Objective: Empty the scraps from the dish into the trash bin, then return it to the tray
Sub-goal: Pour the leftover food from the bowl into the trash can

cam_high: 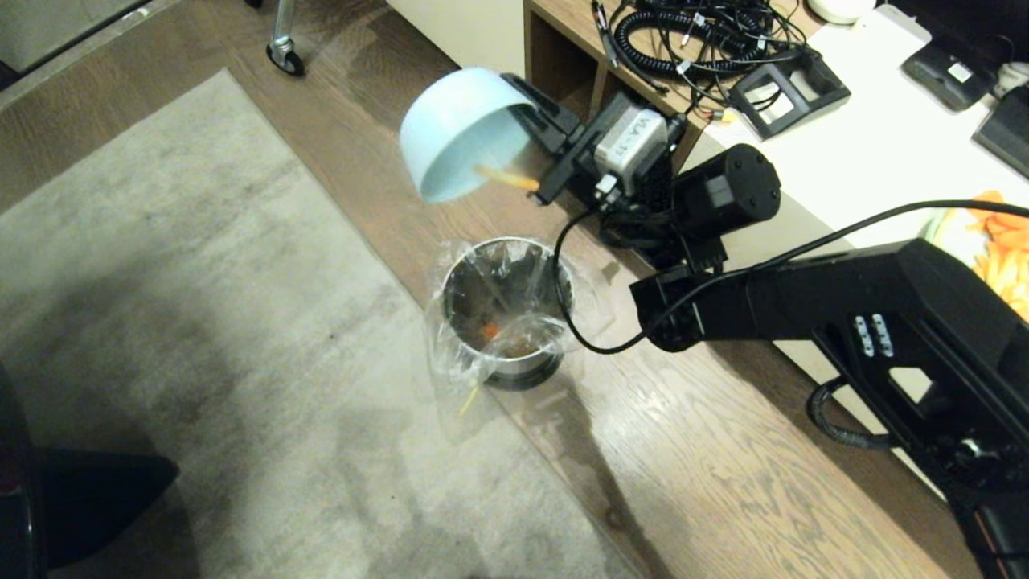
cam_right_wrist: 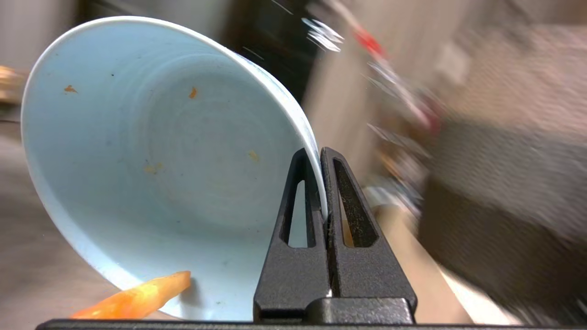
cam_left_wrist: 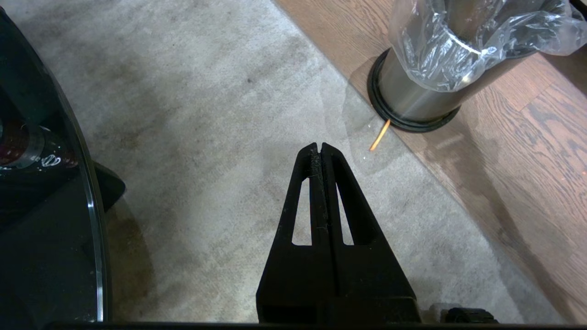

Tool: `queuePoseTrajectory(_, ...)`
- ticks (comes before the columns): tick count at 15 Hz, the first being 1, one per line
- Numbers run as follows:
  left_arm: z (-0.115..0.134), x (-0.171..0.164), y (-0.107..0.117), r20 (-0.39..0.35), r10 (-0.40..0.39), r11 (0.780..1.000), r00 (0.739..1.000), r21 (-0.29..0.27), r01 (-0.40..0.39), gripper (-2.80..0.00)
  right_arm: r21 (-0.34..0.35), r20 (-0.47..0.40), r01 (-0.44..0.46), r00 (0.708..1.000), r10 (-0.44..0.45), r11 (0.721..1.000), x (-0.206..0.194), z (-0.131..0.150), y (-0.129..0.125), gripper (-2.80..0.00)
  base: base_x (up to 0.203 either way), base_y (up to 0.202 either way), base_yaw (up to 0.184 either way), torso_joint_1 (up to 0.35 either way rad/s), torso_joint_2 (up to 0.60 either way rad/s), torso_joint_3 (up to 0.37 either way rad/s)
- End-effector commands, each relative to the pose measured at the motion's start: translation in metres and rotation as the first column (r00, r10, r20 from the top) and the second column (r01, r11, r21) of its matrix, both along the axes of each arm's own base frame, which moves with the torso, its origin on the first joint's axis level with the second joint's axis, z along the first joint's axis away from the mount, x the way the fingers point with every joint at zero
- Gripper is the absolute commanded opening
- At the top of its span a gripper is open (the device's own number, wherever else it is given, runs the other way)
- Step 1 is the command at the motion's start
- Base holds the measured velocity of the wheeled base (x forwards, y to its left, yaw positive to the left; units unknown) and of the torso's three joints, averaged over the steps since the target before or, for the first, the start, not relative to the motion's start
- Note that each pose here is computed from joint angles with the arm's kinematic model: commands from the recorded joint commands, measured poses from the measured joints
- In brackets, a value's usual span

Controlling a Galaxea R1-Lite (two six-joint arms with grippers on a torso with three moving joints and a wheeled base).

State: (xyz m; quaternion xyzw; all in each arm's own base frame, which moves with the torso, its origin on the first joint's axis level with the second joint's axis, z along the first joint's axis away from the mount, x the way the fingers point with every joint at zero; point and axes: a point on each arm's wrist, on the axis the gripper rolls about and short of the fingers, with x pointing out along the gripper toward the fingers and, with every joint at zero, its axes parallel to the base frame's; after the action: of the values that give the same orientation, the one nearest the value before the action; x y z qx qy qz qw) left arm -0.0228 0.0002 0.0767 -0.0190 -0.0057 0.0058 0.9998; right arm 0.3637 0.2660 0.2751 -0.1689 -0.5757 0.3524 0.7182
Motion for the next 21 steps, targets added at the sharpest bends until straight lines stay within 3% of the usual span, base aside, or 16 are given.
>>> queuePoseTrajectory(1, 0.0, 0.0, 0.0, 0.001, 0.002, 1.0, 1.0, -0.001, -0.002, -2.8, 0.117, -0.077, 0.1, 0.993, -0.091, 0.988, 0.002, 0.003, -0.004, -2.8, 0.0, 0.0, 0.0, 0.0, 0.0, 0.0)
queuePoseTrajectory(4, 0.0, 0.0, 0.0, 0.001, 0.002, 1.0, 1.0, 0.0, -0.002, -2.8, 0.21, -0.159, 0.169, 0.978, -0.136, 0.963, -0.004, 0.007, 0.002, -2.8, 0.0, 0.0, 0.0, 0.0, 0.0, 0.0)
queuePoseTrajectory(11, 0.0, 0.0, 0.0, 0.001, 0.0, 1.0, 1.0, 0.0, 0.0, -2.8, 0.172, -0.226, 0.27, 0.947, -0.229, 0.947, -0.008, -0.004, -0.004, -2.8, 0.0, 0.0, 0.0, 0.0, 0.0, 0.0)
queuePoseTrajectory(14, 0.0, 0.0, 0.0, 0.001, 0.002, 1.0, 1.0, 0.0, -0.002, -2.8, 0.107, -0.266, 0.283, 0.932, -0.247, 0.953, -0.014, -0.017, -0.007, -2.8, 0.0, 0.0, 0.0, 0.0, 0.0, 0.0)
queuePoseTrajectory(17, 0.0, 0.0, 0.0, 0.001, 0.002, 1.0, 1.0, 0.0, -0.002, -2.8, -0.002, -0.321, 0.304, 0.902, -0.289, 0.953, -0.021, -0.041, -0.012, -2.8, 0.0, 0.0, 0.0, 0.0, 0.0, 0.0)
queuePoseTrajectory(21, 0.0, 0.0, 0.0, 0.001, 0.001, 1.0, 1.0, -0.001, -0.001, -2.8, -0.167, -0.299, 0.374, 0.862, -0.408, 0.912, -0.03, -0.069, -0.019, -2.8, 0.0, 0.0, 0.0, 0.0, 0.0, 0.0)
